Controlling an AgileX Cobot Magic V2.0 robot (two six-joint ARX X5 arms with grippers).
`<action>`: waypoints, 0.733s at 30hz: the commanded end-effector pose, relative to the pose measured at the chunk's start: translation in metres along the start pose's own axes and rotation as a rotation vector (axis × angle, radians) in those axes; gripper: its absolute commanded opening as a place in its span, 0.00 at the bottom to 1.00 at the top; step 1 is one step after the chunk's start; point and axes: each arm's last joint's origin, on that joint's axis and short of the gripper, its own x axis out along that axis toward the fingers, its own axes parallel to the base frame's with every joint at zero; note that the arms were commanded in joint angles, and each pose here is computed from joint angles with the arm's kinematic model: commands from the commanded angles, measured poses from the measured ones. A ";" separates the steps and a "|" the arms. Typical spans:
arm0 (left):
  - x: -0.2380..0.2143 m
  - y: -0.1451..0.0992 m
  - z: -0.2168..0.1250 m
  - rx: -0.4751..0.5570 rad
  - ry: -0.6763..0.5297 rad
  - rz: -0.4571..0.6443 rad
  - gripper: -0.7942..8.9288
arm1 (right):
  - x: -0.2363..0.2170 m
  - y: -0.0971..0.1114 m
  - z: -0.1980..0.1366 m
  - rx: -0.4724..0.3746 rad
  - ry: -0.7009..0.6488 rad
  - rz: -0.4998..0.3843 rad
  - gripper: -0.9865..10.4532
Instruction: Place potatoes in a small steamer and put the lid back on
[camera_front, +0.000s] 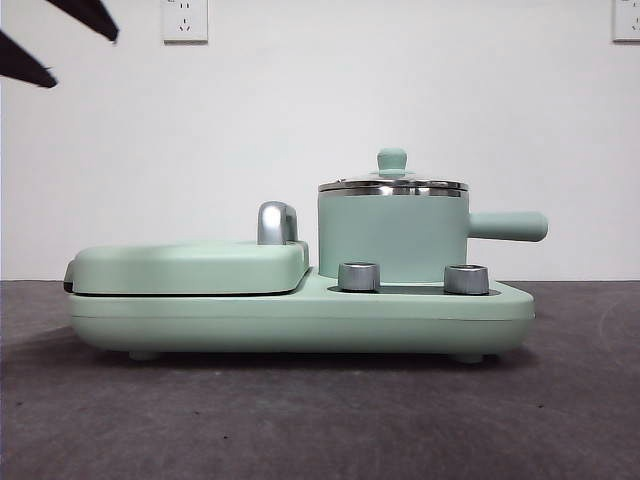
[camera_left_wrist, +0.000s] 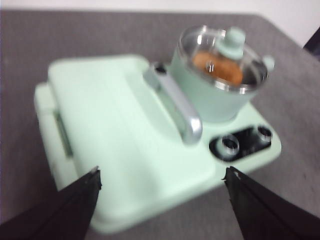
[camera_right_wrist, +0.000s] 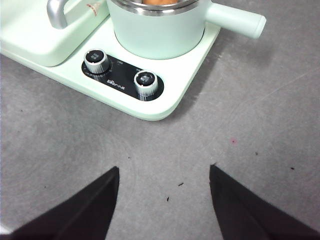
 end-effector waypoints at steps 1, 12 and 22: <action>-0.003 -0.001 -0.005 -0.023 0.055 0.000 0.49 | -0.001 0.001 0.002 0.008 -0.013 0.004 0.34; -0.007 -0.003 -0.007 -0.019 0.063 -0.024 0.09 | -0.002 0.001 0.006 0.001 -0.051 0.006 0.10; -0.008 -0.003 -0.008 -0.023 0.075 -0.020 0.09 | -0.002 0.000 0.006 0.001 -0.053 0.004 0.10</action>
